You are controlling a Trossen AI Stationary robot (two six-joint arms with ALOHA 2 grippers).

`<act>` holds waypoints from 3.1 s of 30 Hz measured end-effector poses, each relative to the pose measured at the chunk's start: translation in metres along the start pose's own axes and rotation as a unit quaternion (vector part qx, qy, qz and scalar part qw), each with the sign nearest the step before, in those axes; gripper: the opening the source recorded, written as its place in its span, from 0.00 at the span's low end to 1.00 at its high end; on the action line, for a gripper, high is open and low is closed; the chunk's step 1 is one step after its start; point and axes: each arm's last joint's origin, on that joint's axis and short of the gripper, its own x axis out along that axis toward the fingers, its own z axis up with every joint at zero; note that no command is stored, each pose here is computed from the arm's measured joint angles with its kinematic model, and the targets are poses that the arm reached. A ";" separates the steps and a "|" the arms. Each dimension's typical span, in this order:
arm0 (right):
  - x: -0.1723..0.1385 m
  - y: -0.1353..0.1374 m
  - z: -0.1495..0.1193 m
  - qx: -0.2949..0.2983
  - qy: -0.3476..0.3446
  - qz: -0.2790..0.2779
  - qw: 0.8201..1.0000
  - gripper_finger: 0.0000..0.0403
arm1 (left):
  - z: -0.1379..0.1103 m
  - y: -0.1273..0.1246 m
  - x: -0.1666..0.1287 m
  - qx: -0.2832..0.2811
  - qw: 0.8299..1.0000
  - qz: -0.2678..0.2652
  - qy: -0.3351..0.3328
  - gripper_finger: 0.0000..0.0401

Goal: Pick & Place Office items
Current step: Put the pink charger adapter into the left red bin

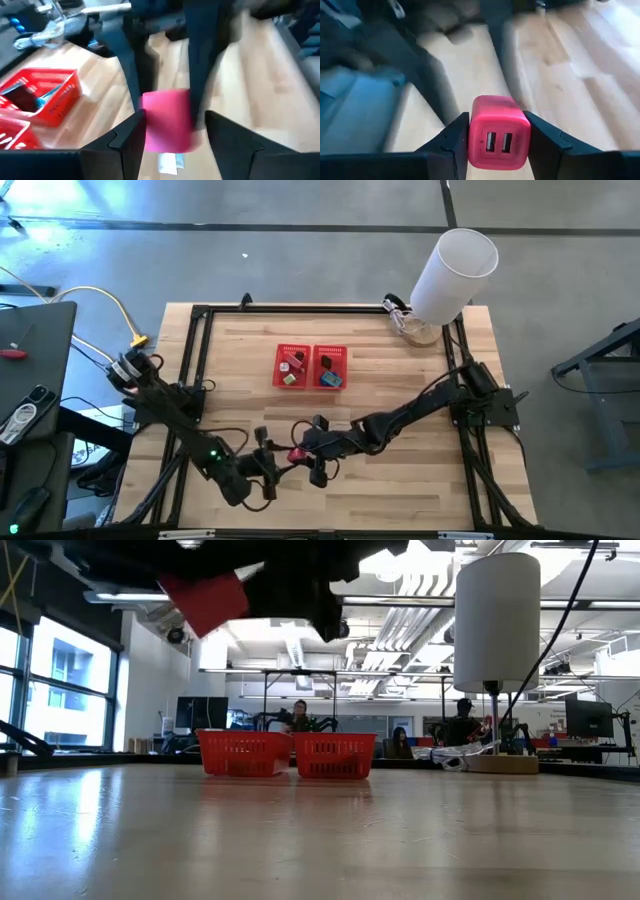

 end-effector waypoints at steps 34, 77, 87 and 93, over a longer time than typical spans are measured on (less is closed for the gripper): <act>-0.033 0.029 -0.009 -0.061 0.008 -0.082 0.995 0.35 | 0.020 0.011 -0.010 -0.110 0.981 -0.144 0.070 0.71; -0.037 0.041 -0.013 -0.105 0.016 -0.041 0.993 0.35 | 0.007 0.043 0.060 -0.038 0.996 -0.037 0.066 0.87; -0.036 0.041 -0.013 -0.106 0.016 -0.041 0.993 0.35 | 0.008 0.047 0.065 -0.058 0.992 -0.071 0.082 0.87; -0.036 0.041 -0.013 -0.106 0.018 -0.036 0.994 0.35 | 0.009 0.048 0.066 -0.062 0.992 -0.074 0.080 0.83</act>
